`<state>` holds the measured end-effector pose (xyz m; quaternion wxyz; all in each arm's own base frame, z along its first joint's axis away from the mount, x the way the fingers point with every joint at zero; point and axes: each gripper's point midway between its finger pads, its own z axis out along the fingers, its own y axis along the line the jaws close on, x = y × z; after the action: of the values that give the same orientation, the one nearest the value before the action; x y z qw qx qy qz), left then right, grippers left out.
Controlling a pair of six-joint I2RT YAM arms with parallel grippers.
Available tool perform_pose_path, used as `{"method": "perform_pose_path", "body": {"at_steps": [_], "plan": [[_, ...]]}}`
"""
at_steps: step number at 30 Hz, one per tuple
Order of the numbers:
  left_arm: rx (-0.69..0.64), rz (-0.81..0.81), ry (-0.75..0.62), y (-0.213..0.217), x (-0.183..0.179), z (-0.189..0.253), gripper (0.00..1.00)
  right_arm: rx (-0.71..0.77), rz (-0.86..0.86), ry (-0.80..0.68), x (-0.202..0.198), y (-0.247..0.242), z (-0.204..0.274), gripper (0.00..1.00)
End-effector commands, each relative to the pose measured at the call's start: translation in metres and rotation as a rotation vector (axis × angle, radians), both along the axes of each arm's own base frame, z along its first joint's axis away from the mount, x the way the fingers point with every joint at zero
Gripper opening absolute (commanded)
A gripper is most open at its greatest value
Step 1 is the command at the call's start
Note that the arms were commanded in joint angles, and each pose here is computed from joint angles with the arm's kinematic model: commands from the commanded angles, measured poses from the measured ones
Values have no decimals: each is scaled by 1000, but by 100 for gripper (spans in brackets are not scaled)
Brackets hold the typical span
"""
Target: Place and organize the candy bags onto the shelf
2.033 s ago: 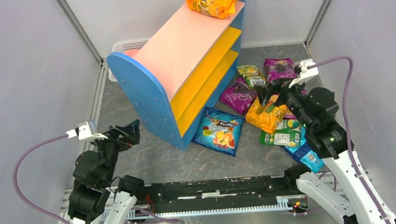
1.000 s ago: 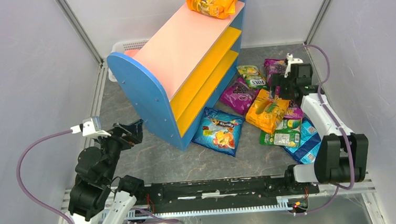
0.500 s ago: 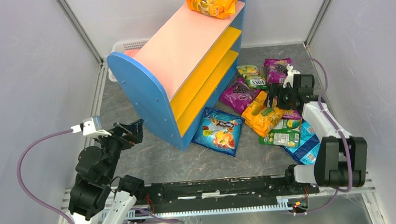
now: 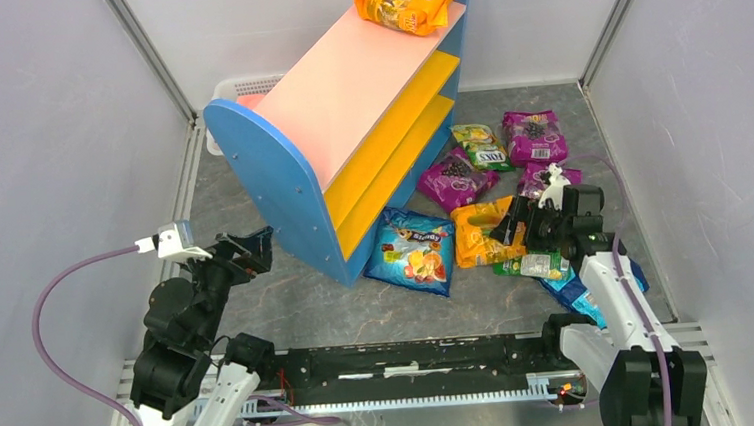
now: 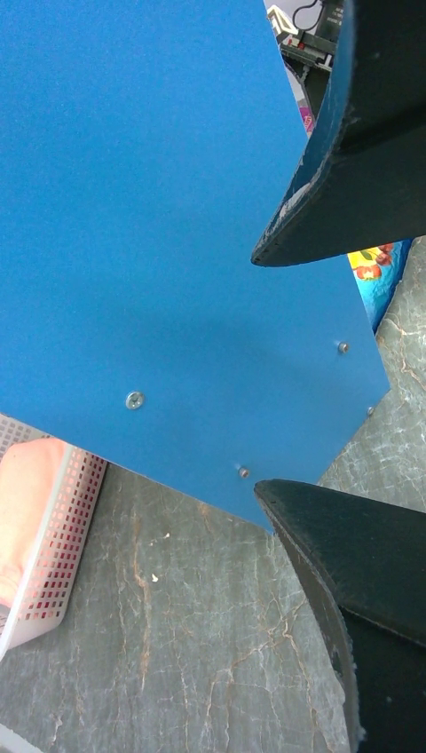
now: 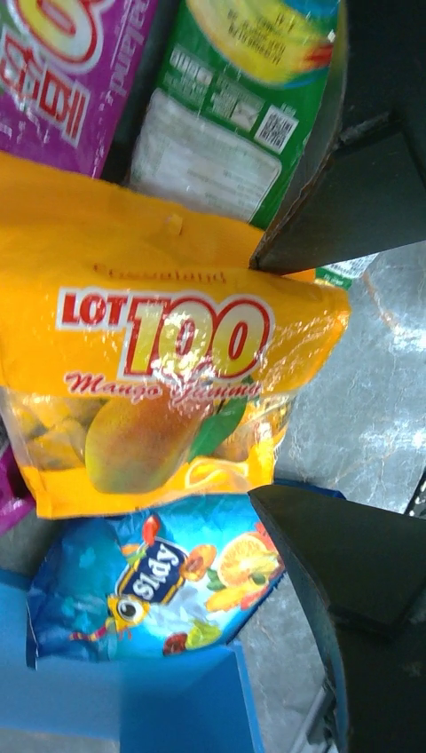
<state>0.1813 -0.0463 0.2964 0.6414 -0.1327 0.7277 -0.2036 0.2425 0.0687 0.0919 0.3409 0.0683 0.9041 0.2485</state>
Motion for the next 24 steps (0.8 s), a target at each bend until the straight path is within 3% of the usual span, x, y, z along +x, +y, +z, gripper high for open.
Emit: {"method": "perform_pose_path", "body": {"at_steps": [1, 6, 11, 17, 24], "plan": [[27, -14, -34, -2, 3, 7, 95, -110, -78, -23, 12, -22, 15, 95], [26, -10, -39, -1, 3, 8, 95, -126, -100, -5, 23, -28, 5, 98], [28, -9, -34, -1, 4, 7, 95, 19, -9, -2, 31, -8, -5, 98], [36, -14, -15, -3, 7, 4, 95, 79, 26, 37, 32, -4, -20, 98], [36, -8, -12, -2, 8, 3, 95, 39, -6, 74, 31, -16, -37, 98]]}}
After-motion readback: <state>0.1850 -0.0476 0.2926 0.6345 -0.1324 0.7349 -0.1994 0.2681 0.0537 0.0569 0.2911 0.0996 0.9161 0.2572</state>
